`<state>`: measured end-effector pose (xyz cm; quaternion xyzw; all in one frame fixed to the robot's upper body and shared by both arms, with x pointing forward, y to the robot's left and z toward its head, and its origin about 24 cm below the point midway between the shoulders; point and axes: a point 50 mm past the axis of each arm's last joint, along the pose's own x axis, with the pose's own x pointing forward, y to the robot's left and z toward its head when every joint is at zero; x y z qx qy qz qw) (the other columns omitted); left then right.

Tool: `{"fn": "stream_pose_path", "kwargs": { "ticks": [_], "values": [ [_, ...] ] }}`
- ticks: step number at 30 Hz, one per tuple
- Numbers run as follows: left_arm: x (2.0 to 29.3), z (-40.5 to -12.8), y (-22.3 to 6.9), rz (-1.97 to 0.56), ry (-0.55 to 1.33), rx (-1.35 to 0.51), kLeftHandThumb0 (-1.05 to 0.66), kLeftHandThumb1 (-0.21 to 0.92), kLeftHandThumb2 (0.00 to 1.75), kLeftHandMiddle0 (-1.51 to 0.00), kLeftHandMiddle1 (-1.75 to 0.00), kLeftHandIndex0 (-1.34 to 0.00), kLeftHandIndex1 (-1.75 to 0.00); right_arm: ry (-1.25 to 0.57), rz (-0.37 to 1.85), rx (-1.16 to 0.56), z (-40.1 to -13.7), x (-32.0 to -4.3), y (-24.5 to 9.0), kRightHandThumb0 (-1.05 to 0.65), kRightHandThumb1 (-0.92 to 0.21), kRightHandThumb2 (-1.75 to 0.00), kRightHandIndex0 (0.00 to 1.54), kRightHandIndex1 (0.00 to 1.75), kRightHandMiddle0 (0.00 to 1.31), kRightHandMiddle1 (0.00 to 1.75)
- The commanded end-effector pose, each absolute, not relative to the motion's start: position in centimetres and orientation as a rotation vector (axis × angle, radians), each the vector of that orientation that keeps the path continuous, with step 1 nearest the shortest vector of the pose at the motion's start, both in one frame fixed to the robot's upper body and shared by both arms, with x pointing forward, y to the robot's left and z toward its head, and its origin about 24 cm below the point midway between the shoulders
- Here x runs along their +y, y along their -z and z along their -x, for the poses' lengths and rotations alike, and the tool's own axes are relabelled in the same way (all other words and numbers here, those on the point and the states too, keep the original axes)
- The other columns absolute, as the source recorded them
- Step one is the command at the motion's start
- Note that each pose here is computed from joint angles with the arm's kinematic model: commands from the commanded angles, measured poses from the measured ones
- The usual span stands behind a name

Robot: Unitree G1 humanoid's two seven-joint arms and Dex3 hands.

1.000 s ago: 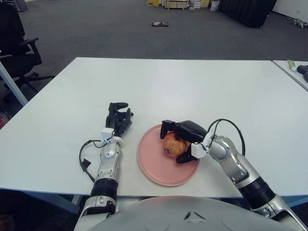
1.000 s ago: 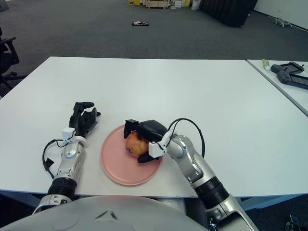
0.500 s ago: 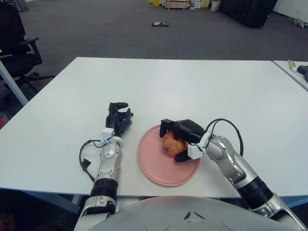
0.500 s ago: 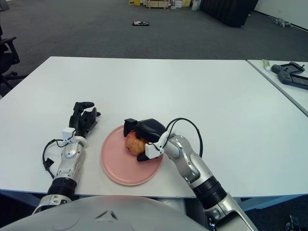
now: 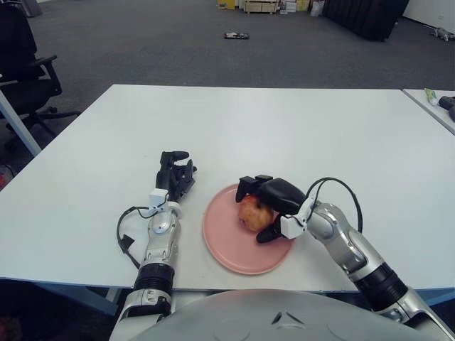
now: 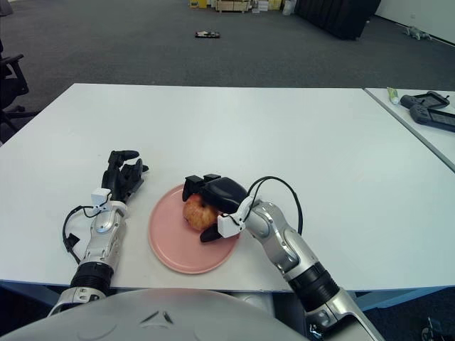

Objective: Put the apple into the plate.

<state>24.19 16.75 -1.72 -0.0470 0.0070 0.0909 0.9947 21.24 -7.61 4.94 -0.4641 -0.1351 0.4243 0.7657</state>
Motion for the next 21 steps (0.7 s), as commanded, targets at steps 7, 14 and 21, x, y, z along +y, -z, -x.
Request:
{"fn": "stream_pose_path", "kwargs": {
  "ticks": [7,14,21],
  "values": [
    [16.8,-24.3,1.8,0.099,-0.183,0.017,-0.35,0.92,0.52,-0.39,-1.53,-0.2,-1.75,-0.849,0.984,-0.4,-21.7,-8.2,-6.3,-0.89,-0.65,-0.55,0.0,0.02,0.0,0.24],
    [16.7,-24.2,1.8,0.1,-0.193,0.016,-0.35,0.91,0.53,-0.39,-1.53,-0.2,-1.75,-0.837,0.824,-0.422,-21.5,-8.7,-7.9,-1.02,-0.7,-0.41,0.0,0.0,0.0,0.02],
    [16.7,-24.3,1.8,0.113,-0.194,0.016,-0.35,0.91,0.54,-0.39,-1.53,-0.2,-1.75,-0.919,0.424,-0.38,-20.3,-10.1,-9.8,-1.05,-0.79,-0.27,0.0,0.0,0.0,0.0]
  ]
}}
